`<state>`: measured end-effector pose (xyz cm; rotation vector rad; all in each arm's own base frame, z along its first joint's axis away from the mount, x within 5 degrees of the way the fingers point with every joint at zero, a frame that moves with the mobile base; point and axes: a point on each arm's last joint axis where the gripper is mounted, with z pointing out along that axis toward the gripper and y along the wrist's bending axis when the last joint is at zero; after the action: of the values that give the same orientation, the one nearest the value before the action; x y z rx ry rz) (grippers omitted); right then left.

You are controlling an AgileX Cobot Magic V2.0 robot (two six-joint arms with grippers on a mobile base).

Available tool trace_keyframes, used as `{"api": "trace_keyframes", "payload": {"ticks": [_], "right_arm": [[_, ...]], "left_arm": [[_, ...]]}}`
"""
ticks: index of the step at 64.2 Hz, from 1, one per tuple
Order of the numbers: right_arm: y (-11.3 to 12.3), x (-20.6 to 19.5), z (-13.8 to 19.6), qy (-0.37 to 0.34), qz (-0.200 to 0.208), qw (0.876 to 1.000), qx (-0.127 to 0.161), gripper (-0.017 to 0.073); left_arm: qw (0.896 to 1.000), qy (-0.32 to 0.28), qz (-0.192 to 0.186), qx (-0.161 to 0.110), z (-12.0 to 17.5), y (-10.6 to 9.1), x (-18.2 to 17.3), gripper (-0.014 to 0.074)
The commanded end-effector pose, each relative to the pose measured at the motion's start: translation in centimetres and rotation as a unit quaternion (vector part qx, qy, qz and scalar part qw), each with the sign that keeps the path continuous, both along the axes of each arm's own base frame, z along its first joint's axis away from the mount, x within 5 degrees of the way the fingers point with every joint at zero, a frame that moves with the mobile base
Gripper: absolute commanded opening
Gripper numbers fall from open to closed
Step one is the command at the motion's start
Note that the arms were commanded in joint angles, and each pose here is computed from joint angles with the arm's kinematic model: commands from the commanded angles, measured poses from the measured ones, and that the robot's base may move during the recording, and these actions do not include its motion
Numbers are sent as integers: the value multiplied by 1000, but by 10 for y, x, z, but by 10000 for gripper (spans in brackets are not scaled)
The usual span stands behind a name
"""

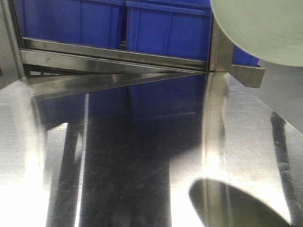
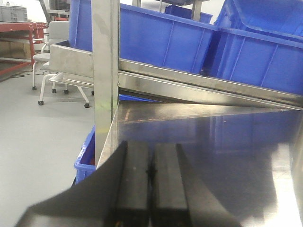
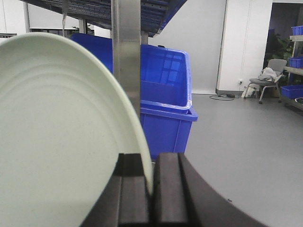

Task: Place green plate on second shelf with right arm
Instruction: 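Lift the plate upright off the table with the right gripper, then drive the base to the blue-bin shelf holding the plate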

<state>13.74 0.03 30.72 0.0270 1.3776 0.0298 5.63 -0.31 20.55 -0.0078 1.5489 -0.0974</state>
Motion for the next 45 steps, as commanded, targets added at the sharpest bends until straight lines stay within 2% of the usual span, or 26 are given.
{"api": "trace_keyframes", "payload": {"ticks": [1,45], "right_arm": [[-2,-4,21,-74,-6,997,8,32],[-2,-4,21,-73,-6,997,8,32]], "left_arm": [[1000,-29,-4,-5,-5,-1,0,131],[1000,-29,-4,-5,-5,-1,0,131]]}}
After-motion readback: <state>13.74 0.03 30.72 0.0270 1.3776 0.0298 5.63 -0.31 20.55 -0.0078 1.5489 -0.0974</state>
